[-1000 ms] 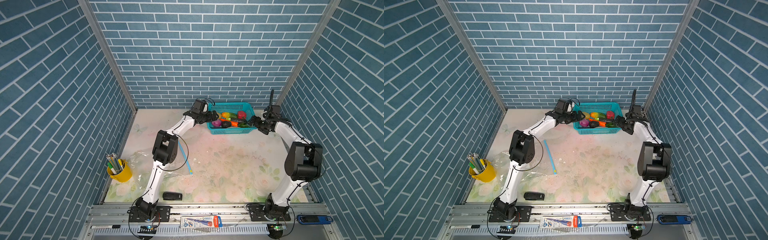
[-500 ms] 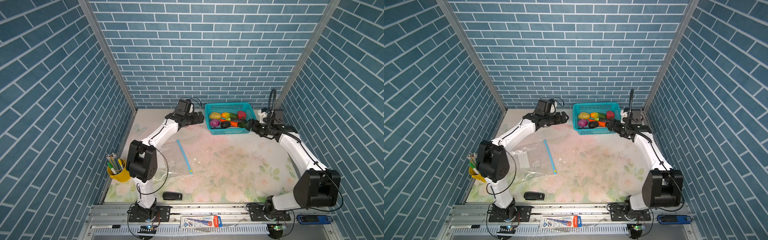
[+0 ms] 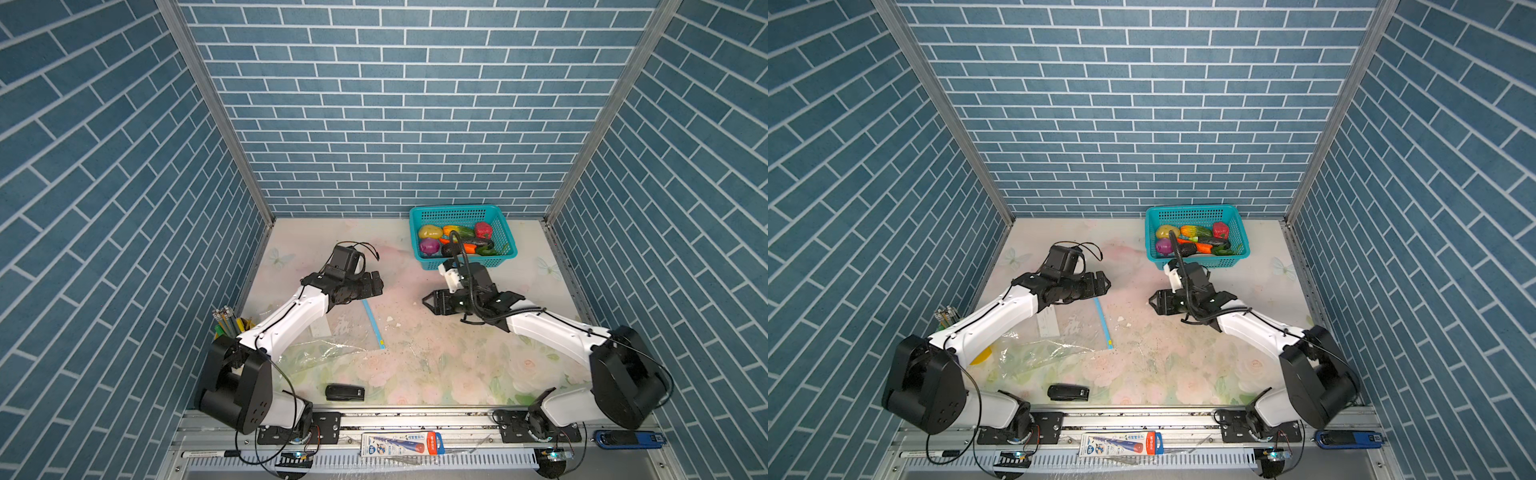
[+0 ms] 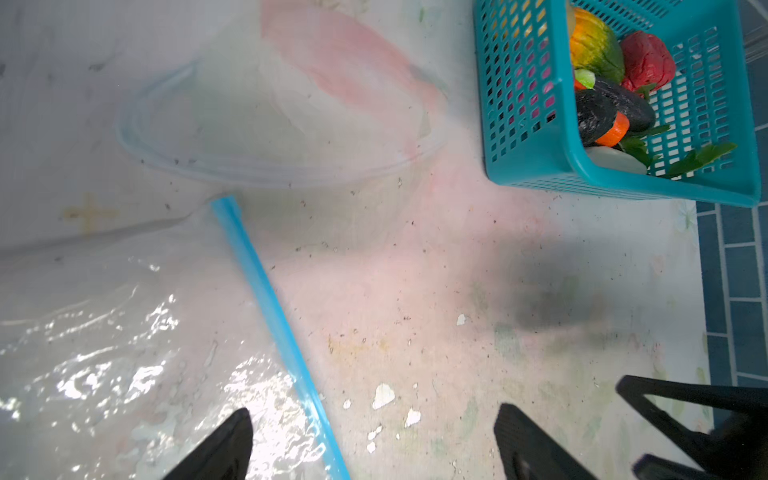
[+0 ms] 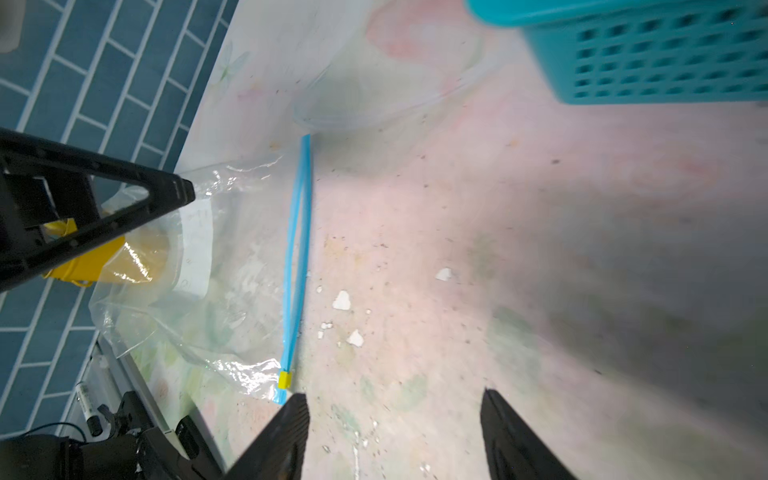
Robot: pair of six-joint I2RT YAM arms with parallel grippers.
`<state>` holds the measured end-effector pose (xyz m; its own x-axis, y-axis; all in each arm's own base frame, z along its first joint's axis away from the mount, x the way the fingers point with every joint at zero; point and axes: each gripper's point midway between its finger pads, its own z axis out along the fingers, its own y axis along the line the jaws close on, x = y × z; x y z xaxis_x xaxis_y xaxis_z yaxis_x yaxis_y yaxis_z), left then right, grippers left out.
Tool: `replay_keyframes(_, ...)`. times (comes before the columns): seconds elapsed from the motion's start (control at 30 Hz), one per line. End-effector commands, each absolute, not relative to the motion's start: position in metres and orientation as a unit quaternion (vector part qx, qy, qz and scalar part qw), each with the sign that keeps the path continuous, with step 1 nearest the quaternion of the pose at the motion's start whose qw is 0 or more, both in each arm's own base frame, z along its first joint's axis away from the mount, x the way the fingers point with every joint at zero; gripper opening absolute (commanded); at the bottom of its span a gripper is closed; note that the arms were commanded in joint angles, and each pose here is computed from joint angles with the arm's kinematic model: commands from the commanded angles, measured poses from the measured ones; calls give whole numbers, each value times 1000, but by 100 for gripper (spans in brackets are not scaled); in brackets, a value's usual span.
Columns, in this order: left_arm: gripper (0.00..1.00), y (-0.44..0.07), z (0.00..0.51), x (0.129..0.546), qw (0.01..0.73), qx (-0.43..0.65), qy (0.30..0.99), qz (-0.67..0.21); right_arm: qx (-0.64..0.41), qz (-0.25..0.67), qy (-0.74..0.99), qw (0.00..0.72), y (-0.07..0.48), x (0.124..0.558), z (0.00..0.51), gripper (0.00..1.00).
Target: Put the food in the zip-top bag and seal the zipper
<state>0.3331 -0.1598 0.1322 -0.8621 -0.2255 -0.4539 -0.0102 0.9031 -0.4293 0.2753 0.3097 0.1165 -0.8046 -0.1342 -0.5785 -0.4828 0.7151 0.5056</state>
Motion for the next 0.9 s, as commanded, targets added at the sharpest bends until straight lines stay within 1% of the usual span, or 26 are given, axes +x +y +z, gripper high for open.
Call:
replay_keyframes(0.0,86,-145,127,321,248,-89,939,-219,-208,375,858,283,359,276,127,66)
replay_keyframes(0.07,85,-139,127,317,246,-98,939,-220,-235,379,852,273,378,269,118,65)
replay_keyframes(0.2,84,-120,124,307,247,-124,938,-209,-268,372,851,256,403,258,100,59)
replay_keyframes(0.33,84,-103,122,298,251,-152,933,-208,-296,399,837,232,431,245,89,57)
replay_keyframes(0.47,84,-97,111,291,242,-169,931,-214,-309,418,826,218,446,241,83,54)
replay_keyframes(0.73,84,-96,103,287,237,-167,934,-211,-317,446,816,185,464,238,68,43)
replay_keyframes(0.87,84,-96,101,288,236,-167,935,-208,-314,456,814,178,468,239,65,40)
